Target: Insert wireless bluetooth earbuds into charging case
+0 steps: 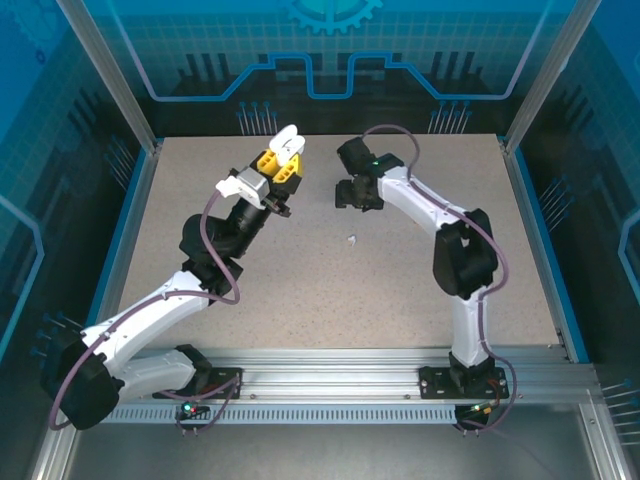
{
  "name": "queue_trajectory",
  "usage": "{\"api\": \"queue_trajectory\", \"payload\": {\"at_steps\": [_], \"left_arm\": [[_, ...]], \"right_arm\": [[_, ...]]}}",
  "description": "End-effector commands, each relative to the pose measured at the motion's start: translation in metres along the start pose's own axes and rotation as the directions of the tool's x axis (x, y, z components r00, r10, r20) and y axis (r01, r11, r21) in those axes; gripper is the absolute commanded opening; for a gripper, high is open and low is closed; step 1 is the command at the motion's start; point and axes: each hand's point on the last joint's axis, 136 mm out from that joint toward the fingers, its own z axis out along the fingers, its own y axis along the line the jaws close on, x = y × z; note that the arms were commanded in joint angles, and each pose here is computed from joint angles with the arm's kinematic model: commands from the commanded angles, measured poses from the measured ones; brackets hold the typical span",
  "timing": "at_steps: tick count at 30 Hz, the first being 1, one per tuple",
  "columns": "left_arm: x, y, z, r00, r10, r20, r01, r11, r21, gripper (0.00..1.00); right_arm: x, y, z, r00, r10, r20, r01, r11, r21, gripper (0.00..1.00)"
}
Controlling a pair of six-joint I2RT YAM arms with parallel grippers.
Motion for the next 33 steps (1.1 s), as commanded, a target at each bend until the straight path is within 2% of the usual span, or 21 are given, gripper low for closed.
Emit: {"api": "queue_trajectory", "payload": {"at_steps": [1, 7, 18, 33], "left_arm": [[-0.005, 0.004, -0.004, 1.0, 0.024, 0.014, -0.023, 0.999, -0.025, 0.0], [-0.003, 0.003, -0.005, 1.0, 0.022, 0.012, -0.022, 0.999, -0.025, 0.0], [-0.004, 0.003, -0.004, 1.0, 0.018, 0.016, -0.018, 1.0, -0.022, 0.0], [-0.001, 0.003, -0.004, 1.0, 0.018, 0.01, -0.017, 1.0, -0.022, 0.0]], "right_arm": [[0.023, 0.001, 0.006, 0.989, -0.1, -0.106, 0.107, 0.993, 0.057, 0.7], [0.043, 0.001, 0.026, 0.977, -0.128, -0.167, 0.142, 0.987, 0.07, 0.69], [0.072, -0.005, 0.058, 0.957, -0.142, -0.254, 0.165, 0.984, 0.072, 0.59], [0.085, -0.003, 0.074, 0.947, -0.148, -0.285, 0.176, 0.982, 0.074, 0.53]]}}
